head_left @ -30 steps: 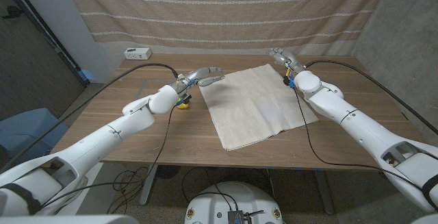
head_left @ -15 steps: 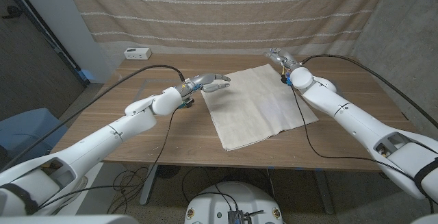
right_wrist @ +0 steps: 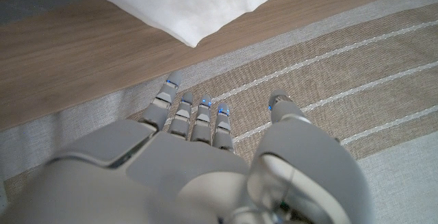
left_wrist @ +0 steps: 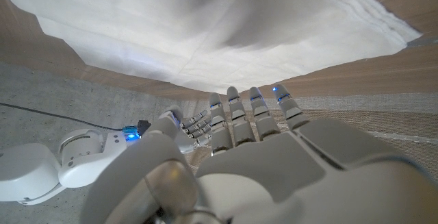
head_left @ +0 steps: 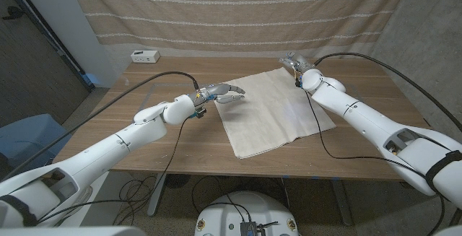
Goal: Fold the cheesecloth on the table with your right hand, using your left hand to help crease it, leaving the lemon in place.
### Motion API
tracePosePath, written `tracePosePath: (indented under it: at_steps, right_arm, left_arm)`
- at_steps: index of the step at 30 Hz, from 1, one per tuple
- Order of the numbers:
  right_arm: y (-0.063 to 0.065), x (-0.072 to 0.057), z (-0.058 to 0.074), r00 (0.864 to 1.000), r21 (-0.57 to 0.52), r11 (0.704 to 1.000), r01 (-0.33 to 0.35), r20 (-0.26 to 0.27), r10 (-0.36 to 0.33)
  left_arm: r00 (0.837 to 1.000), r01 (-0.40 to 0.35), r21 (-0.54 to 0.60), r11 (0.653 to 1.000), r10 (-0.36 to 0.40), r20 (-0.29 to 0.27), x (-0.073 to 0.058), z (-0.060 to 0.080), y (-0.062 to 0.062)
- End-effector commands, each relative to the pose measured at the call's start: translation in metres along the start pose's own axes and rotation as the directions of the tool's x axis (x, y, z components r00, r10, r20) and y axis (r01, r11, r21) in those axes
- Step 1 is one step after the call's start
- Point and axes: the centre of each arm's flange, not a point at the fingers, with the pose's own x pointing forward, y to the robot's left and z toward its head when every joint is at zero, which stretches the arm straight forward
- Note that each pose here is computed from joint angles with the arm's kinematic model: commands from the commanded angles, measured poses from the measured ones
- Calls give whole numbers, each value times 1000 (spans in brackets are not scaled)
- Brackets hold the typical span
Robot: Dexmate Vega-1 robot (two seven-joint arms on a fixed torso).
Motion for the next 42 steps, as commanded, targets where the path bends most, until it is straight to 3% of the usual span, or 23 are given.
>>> tracePosePath:
  at_steps: [1,15,22,26,29,34,38,42]
  right_arm:
    - [6,18,5,997,-124,992,21,-74,-30]
    - [18,38,18,987,-261,965,35,-141,-74]
    - [24,45,21,968,-346,936,66,-205,-144]
    - [27,49,20,963,-378,924,52,-227,-147]
    - [29,52,19,965,-385,923,21,-234,-120]
    - [34,58,15,975,-386,916,-106,-221,20]
    - [35,57,12,967,-400,906,-137,-253,34]
    - [36,58,7,967,-403,897,-182,-241,88]
  left_arm:
    - [999,41,18,999,-41,-16,-1,1,-8]
    - [998,57,25,998,-56,-33,-3,-2,-14]
    - [996,77,23,997,-76,-37,-4,-3,-17]
    - [995,93,23,995,-91,-45,-3,-4,-19]
    - [994,102,23,995,-101,-50,-4,-4,-21]
    - [992,117,21,993,-116,-57,-5,-4,-24]
    - [991,123,15,992,-122,-61,-6,-4,-25]
    - [990,128,14,992,-126,-68,-8,-3,-26]
